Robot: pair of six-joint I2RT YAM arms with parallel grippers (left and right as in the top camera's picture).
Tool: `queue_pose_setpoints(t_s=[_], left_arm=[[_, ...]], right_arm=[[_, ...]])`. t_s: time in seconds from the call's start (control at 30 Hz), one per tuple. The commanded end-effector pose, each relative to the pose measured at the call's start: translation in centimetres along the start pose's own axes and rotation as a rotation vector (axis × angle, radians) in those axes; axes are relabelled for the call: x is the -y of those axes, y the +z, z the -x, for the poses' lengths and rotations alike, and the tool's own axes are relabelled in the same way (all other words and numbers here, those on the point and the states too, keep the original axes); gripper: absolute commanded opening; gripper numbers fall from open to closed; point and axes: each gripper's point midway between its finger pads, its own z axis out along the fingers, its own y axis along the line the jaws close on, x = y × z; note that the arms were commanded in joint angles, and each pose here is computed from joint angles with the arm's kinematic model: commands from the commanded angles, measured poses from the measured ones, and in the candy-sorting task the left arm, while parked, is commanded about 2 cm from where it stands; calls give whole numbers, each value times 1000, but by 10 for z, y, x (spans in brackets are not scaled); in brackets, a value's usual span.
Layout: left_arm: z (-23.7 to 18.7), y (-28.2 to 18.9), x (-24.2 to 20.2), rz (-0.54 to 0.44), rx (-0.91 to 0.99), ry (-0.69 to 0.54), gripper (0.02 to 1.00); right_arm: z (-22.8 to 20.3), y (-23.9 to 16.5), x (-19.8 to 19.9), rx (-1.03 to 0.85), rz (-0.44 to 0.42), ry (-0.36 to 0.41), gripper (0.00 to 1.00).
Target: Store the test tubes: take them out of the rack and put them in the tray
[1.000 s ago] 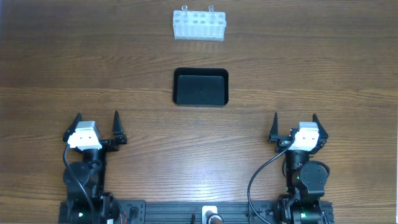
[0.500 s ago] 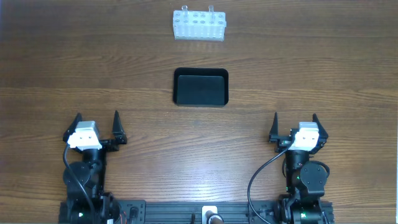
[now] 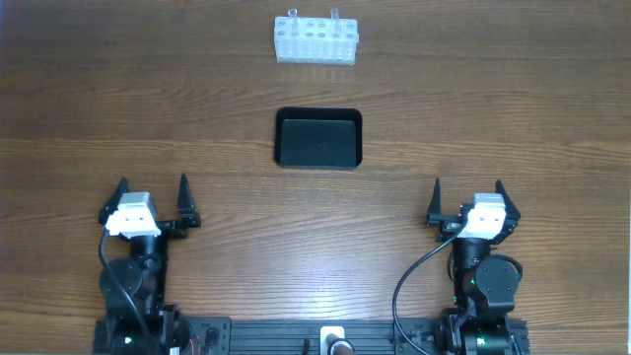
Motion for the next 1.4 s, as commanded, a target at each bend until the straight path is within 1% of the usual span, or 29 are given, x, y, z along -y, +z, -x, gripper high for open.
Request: queue_pose_setpoints(t_s=[0.03, 0.27, 0.4, 0.57, 0.67, 0.8, 1.03, 1.1, 1.17, 1.2, 1.4], left_arm=[[21, -2, 4, -18, 52, 14, 998], [91, -4, 7, -24, 87, 11, 996], [134, 4, 13, -39, 56, 11, 998], [176, 23, 36, -117, -5, 13, 996], [188, 36, 50, -158, -60, 16, 996], [186, 59, 69, -204, -161, 20, 998], [156, 102, 110, -264, -354, -72, 998], [148, 116, 116, -235, -402, -167, 998], [139, 133, 116, -163, -443, -271, 998], [133, 141, 120, -150, -465, -291, 998], [106, 182, 155, -155, -553, -244, 996]], right_arm=[[-2, 0, 0, -1, 4, 0, 993], [-2, 0, 0, -1, 4, 0, 993], [-2, 0, 0, -1, 4, 0, 991], [-2, 0, 0, -1, 4, 0, 991], [-2, 0, 0, -1, 4, 0, 991], [-2, 0, 0, -1, 4, 0, 991], [-2, 0, 0, -1, 4, 0, 993], [-2, 0, 0, -1, 4, 0, 993], [-2, 0, 0, -1, 4, 0, 993], [-2, 0, 0, -1, 4, 0, 991], [-2, 0, 0, -1, 4, 0, 991]])
